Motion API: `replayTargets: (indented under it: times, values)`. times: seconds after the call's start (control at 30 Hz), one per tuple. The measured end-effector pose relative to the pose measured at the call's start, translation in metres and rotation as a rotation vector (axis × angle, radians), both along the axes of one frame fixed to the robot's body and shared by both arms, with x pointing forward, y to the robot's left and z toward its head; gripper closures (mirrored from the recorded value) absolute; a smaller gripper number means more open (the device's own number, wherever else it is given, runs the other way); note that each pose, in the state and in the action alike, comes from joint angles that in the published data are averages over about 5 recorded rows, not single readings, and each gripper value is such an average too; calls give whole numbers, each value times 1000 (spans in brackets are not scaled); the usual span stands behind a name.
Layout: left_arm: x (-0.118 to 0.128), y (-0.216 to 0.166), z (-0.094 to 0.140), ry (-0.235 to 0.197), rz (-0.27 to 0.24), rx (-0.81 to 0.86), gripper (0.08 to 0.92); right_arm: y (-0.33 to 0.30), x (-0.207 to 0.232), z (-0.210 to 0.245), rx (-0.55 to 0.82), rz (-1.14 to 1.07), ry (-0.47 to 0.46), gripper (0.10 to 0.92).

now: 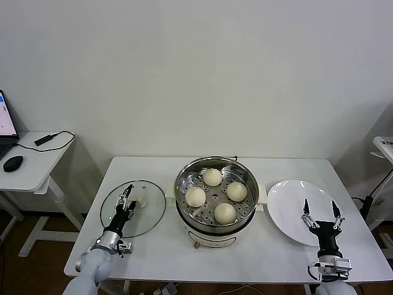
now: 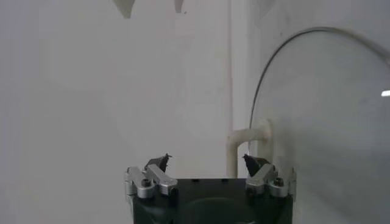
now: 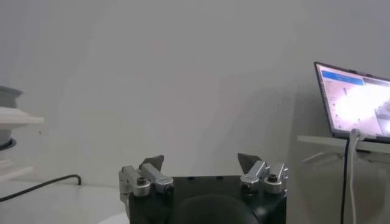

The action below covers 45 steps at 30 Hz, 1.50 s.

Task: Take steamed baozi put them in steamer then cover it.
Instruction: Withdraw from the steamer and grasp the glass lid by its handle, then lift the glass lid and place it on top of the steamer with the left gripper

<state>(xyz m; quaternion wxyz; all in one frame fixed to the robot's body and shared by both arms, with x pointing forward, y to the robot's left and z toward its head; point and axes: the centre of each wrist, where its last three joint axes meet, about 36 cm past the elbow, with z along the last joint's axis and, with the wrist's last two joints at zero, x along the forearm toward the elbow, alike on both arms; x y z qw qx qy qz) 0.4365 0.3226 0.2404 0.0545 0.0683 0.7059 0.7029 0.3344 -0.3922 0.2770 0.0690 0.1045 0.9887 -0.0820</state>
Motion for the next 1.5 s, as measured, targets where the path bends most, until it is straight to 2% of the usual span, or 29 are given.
replayTargets:
  times: [0.2, 0.3, 0.93, 1.03, 1.33, 1.5]
  values:
    - [8, 0, -1, -3, 7, -1, 178, 1, 0, 0, -2, 0, 1, 200]
    - [11, 0, -2, 0, 10, -1, 204, 1, 1, 1, -3, 0, 0, 200]
    - [15, -2, -14, 48, 27, -15, 741, 3, 7, 4, -1, -4, -10, 200]
    - [15, -2, -14, 51, 26, -20, 798, 3, 7, 4, -1, -5, -11, 200]
    - [10, 5, -10, 51, 27, -30, 806, 2, 6, 5, -4, -4, -11, 200]
    - [6, 14, 6, 18, 43, -37, 806, 3, 8, 5, -6, -2, -13, 200]
